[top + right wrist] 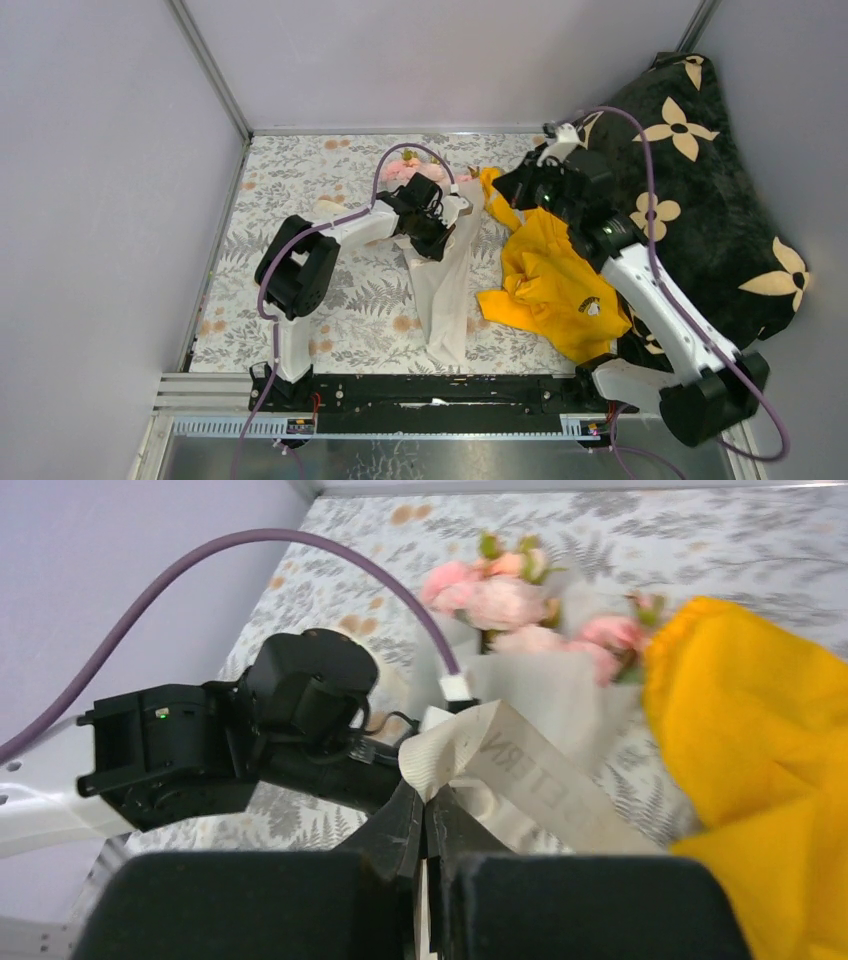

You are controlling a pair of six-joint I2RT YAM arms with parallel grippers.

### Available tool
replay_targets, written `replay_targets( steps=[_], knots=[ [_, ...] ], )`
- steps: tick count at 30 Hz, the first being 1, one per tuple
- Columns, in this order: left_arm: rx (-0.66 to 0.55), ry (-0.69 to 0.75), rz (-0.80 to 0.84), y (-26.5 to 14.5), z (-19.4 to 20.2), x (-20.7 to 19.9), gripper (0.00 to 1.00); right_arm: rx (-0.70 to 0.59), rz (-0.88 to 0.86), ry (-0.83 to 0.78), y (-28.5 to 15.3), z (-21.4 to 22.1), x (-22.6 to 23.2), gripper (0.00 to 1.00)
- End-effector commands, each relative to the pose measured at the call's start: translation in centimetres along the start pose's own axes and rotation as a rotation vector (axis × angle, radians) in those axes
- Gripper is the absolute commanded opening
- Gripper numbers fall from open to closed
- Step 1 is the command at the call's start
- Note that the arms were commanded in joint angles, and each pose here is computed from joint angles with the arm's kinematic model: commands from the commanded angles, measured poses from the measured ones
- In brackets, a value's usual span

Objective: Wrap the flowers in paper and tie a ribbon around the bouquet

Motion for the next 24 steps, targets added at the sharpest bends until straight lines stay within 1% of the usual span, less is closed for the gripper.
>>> replay_targets(
  steps=[1,3,4,7,8,10,14,17,19,24],
  knots=[
    [-0.014,-0.042,0.026,0.9,0.3,-0.4,0.07,0.112,-0.275,0.041,5.0,0.6,3.1,0.00],
    [-0.017,-0.054,0.024,0.9,0.3,-0.4,0.12,0.139,-0.296,0.092,6.9,1.2,2.9,0.00],
    [-0.017,-0.060,0.024,0.9,0.3,-0.5,0.17,0.141,-0.314,0.118,7.7,1.4,3.0,0.00],
    [-0.027,-0.093,0.024,0.5,0.2,-0.6,0.35,0.161,-0.348,0.195,9.9,1.9,2.9,0.00],
    [-0.036,-0.114,0.025,0.2,-0.1,-0.6,0.40,0.166,-0.334,0.226,10.8,2.2,2.6,0.00],
    [-0.063,-0.166,0.039,-1.0,-0.8,-0.5,0.45,0.182,-0.296,0.299,12.5,3.3,1.4,0.00],
    [-0.077,-0.244,0.037,-3.3,-2.1,-0.5,0.51,0.240,-0.172,0.401,15.8,6.5,-1.9,0.00],
    [-0.064,-0.256,0.038,-4.3,-2.0,-1.0,0.57,0.266,-0.097,0.423,17.5,8.4,-4.2,0.00],
    [-0.056,-0.251,0.047,-4.5,-1.7,-1.4,0.60,0.301,-0.086,0.428,18.4,9.6,-5.0,0.00],
    [-0.047,-0.230,0.020,-4.5,-1.6,-1.0,0.62,0.387,-0.039,0.420,19.7,12.3,-7.0,0.00]
  ],
)
Point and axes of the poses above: each gripper's point midway between its finger pads, its own y axis out along the fingers, its own x axis along the line the jaws close on, z = x × y, the point moved 5 cm from there along -y, back along the fingers, and after that the axes turned 13 degrees about y, right-handed, at the moved point
